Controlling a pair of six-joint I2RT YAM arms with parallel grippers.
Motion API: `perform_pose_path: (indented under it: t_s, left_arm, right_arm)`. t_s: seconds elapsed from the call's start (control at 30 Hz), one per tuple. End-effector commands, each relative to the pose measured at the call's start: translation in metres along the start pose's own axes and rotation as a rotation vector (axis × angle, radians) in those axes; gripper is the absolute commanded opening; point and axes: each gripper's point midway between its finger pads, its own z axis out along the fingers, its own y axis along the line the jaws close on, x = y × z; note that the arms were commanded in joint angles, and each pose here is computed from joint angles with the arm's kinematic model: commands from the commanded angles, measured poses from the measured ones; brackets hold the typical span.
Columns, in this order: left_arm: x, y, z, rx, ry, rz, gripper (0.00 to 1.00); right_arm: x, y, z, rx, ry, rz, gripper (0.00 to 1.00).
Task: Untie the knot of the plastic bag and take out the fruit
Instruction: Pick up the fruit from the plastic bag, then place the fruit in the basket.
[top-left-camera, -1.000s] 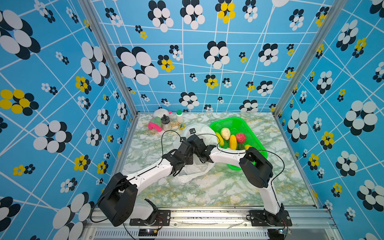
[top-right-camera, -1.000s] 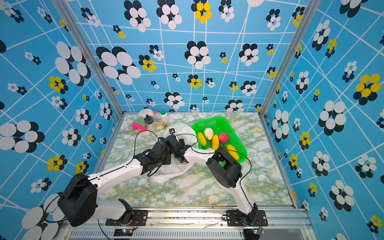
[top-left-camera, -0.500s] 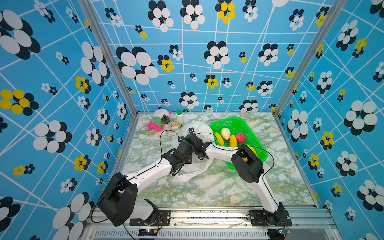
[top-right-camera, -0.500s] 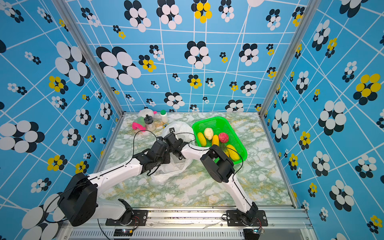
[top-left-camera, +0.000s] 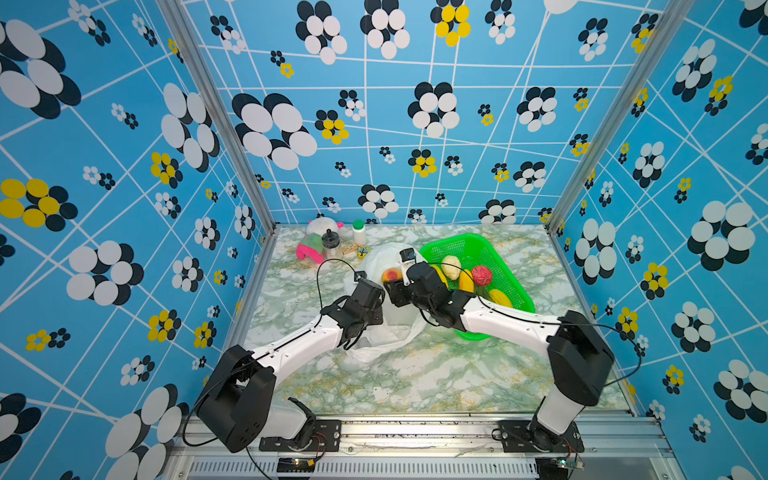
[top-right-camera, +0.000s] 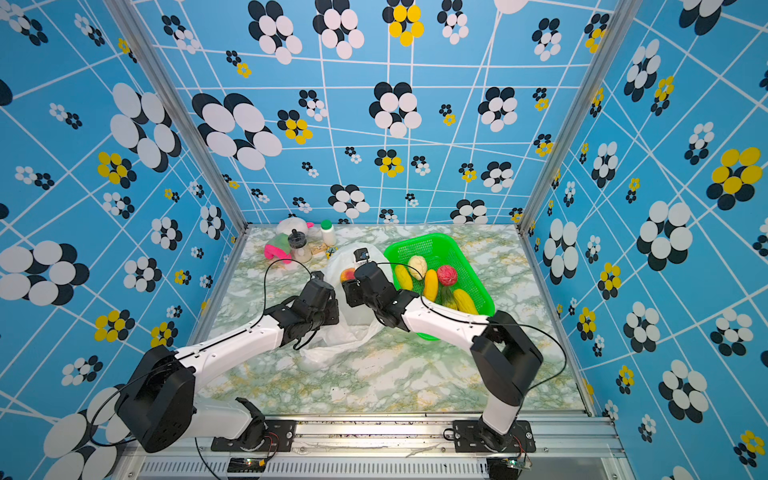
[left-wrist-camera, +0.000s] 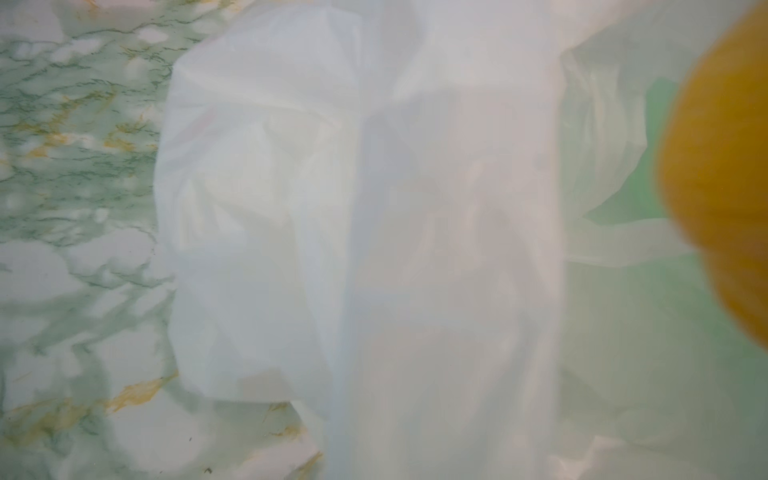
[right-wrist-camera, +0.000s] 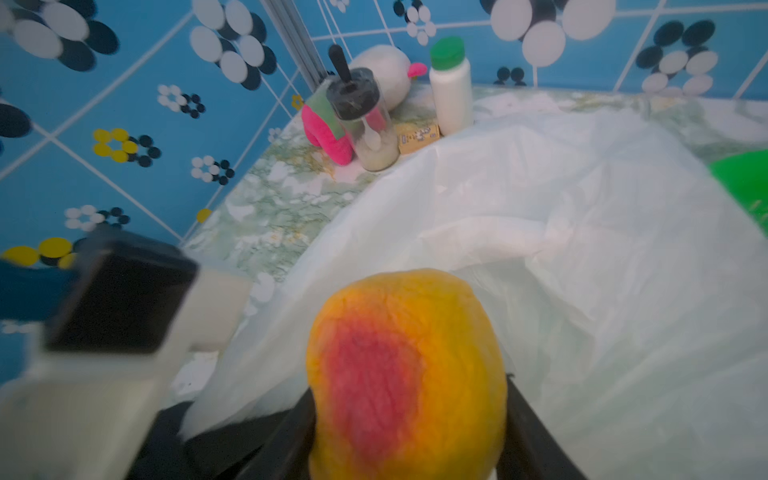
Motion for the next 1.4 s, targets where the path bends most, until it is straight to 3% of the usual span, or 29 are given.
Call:
perform_pose_path:
  t_s: [0.0,0.1,0.2,0.4,0.5,0.67,0.8,0.9,1.1,1.13,1.2,1.23,1.27,1.3,1.37]
  left_arm:
    - [-0.001,0.003,0.003,-0.008,-0.004,-0.005,0.0]
    - [-0.001,0.003,0.006,-0.009,-0.001,-0.006,0.0]
    - [-0.001,0.002,0.008,-0.011,0.007,-0.008,0.0]
    - [-0.001,0.002,0.007,-0.011,0.002,-0.017,0.0]
    - [-0.002,0.003,0.006,-0.017,0.002,-0.017,0.0]
    - [-0.002,0.004,0.006,-0.024,0.005,-0.011,0.0]
    - [-0.003,0.005,0.005,-0.03,0.002,-0.008,0.0]
    - [-0.005,0.004,0.005,-0.026,-0.002,-0.007,0.0]
    - [-0.004,0.005,0.005,-0.027,-0.002,-0.007,0.0]
    - [-0.004,0.005,0.005,-0.027,0.0,-0.006,0.0]
    - [-0.005,0.007,0.003,-0.034,-0.001,-0.006,0.0]
    - [-0.006,0.007,0.002,-0.036,-0.002,-0.008,0.03]
    - [-0.008,0.008,0.0,-0.041,-0.004,-0.014,0.22]
    - [-0.011,0.009,-0.003,-0.048,-0.006,-0.019,0.48]
    - [-0.021,0.012,-0.013,-0.059,-0.022,-0.038,0.86]
  right_arm:
    - [-0.007,-0.004,-0.029,-0.025,-0.055,0.023,0.36]
    - [-0.018,-0.031,-0.058,0.053,-0.118,0.042,0.35]
    - [-0.022,-0.084,-0.074,0.202,-0.155,0.101,0.34]
    - [0.007,-0.197,-0.071,0.486,-0.057,0.28,0.29]
    - [0.034,-0.24,-0.061,0.56,0.009,0.383,0.23]
    - [0.064,-0.276,-0.058,0.695,0.071,0.404,0.26]
    - [0.081,-0.289,-0.058,0.779,0.131,0.382,0.36]
    - [0.09,-0.298,-0.056,0.83,0.17,0.362,0.36]
    - [0.082,-0.311,-0.039,0.838,0.2,0.353,0.4]
    - [0.079,-0.312,-0.036,0.841,0.204,0.351,0.44]
    - [0.074,-0.311,-0.034,0.84,0.217,0.352,0.64]
    - [0.07,-0.31,-0.034,0.838,0.217,0.353,0.74]
    - [0.065,-0.307,-0.034,0.825,0.21,0.359,0.82]
    - [0.057,-0.304,-0.036,0.811,0.195,0.365,0.87]
    - [0.04,-0.296,-0.043,0.785,0.164,0.372,0.93]
